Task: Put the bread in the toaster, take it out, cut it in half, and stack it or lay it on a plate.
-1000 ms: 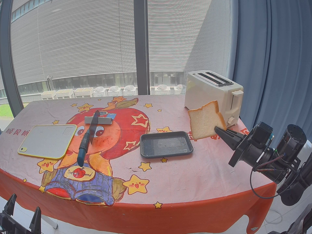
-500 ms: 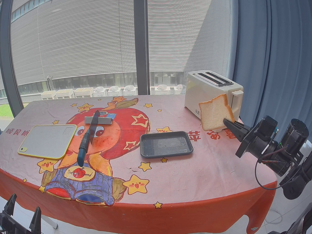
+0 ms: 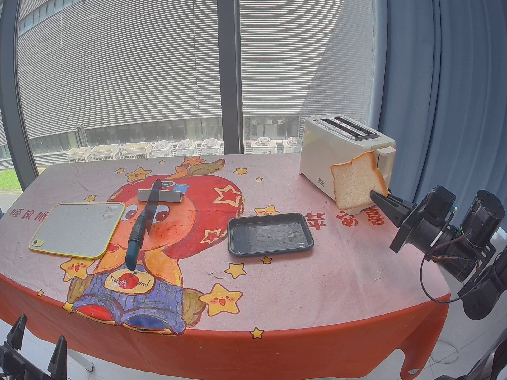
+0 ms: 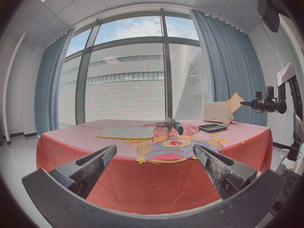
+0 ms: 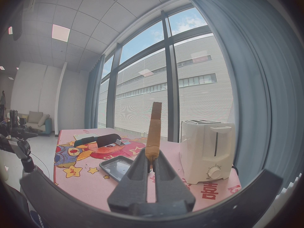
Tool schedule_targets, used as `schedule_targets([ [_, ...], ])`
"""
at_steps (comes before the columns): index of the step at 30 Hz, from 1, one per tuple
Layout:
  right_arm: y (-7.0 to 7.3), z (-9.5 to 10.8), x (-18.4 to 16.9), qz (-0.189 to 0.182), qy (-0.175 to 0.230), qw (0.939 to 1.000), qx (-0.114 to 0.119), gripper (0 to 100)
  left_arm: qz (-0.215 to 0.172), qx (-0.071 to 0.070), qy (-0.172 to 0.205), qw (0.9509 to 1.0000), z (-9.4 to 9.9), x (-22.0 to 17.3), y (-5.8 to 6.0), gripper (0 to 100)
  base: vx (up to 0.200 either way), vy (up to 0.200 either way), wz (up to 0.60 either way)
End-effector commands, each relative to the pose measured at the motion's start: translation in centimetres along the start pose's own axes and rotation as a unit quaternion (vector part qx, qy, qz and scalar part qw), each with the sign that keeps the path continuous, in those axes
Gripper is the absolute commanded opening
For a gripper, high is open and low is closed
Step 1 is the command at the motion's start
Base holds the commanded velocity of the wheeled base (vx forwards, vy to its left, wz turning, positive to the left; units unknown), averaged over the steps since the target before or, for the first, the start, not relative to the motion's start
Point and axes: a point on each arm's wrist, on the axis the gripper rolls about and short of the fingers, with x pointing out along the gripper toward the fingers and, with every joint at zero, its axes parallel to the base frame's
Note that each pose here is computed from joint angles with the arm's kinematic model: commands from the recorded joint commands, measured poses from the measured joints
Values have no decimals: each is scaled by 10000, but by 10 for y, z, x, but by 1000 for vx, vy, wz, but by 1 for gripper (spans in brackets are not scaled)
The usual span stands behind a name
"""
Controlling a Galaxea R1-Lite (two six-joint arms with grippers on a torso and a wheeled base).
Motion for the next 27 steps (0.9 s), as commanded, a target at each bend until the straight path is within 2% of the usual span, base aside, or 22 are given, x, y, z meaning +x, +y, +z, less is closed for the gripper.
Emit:
schedule_targets([
  [1, -1, 1, -1, -25, -23, 10000, -6, 0, -2, -1, -1, 10000, -5, 0, 0, 100, 0, 0, 0],
  [7, -10, 1, -2, -194, -26, 9997, -112, 0, -2, -1, -1, 10000, -5, 0, 0, 100, 0, 0, 0],
  [17, -16, 6, -3, -83, -105, 9997, -198, 0, -2, -1, -1, 10000, -5, 0, 0, 100, 0, 0, 0],
  [20, -22, 16, 5, -7, -345, 9989, -331, 0, -2, -1, -1, 10000, -5, 0, 0, 100, 0, 0, 0],
  [24, -30, 25, 13, 120, -528, 9966, -618, 0, -2, -1, -1, 10000, -5, 0, 0, 100, 0, 0, 0],
  [27, -32, 31, 18, 236, -629, 9955, -671, 0, -2, -1, -1, 10000, -5, 0, 0, 100, 0, 0, 0],
])
